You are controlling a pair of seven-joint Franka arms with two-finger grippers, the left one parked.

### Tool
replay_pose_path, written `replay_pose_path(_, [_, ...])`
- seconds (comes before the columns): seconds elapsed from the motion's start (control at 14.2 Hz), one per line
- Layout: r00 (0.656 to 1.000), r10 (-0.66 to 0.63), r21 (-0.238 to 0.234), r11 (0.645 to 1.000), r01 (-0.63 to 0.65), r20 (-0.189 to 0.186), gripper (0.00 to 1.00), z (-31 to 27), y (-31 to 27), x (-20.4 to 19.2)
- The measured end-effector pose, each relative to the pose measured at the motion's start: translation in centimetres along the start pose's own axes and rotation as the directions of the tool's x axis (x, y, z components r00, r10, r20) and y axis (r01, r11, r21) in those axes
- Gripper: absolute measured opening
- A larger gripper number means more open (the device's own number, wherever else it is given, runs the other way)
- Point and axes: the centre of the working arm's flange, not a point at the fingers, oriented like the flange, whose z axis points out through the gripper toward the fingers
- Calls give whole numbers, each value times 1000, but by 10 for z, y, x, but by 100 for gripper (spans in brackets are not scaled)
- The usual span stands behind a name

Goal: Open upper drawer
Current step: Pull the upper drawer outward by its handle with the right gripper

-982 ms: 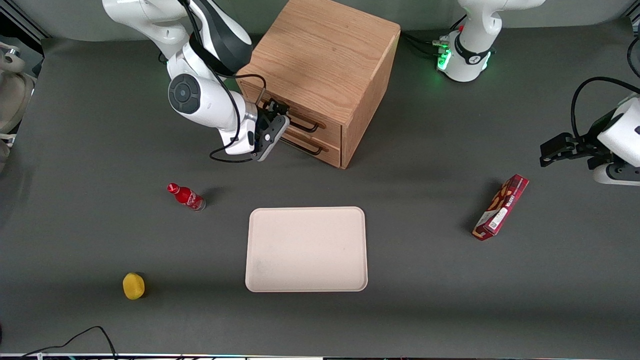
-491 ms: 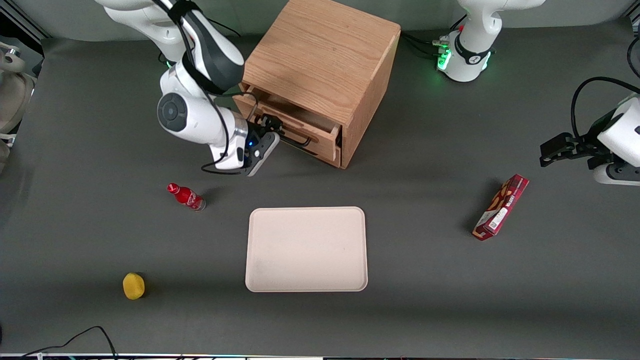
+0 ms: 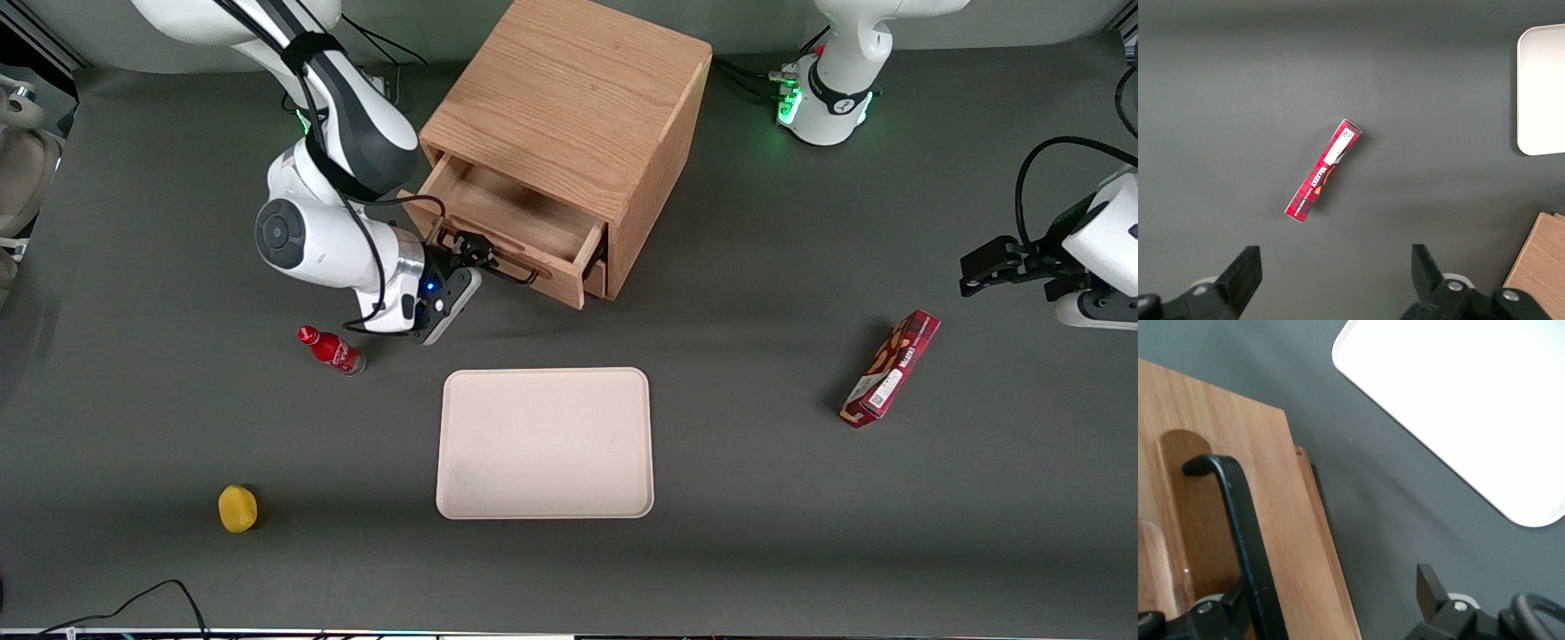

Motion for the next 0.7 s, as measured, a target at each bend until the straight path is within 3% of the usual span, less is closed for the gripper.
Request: replay_pose_path(0.7, [1000,17,-43,999,-18,-6,100,-17,62,24])
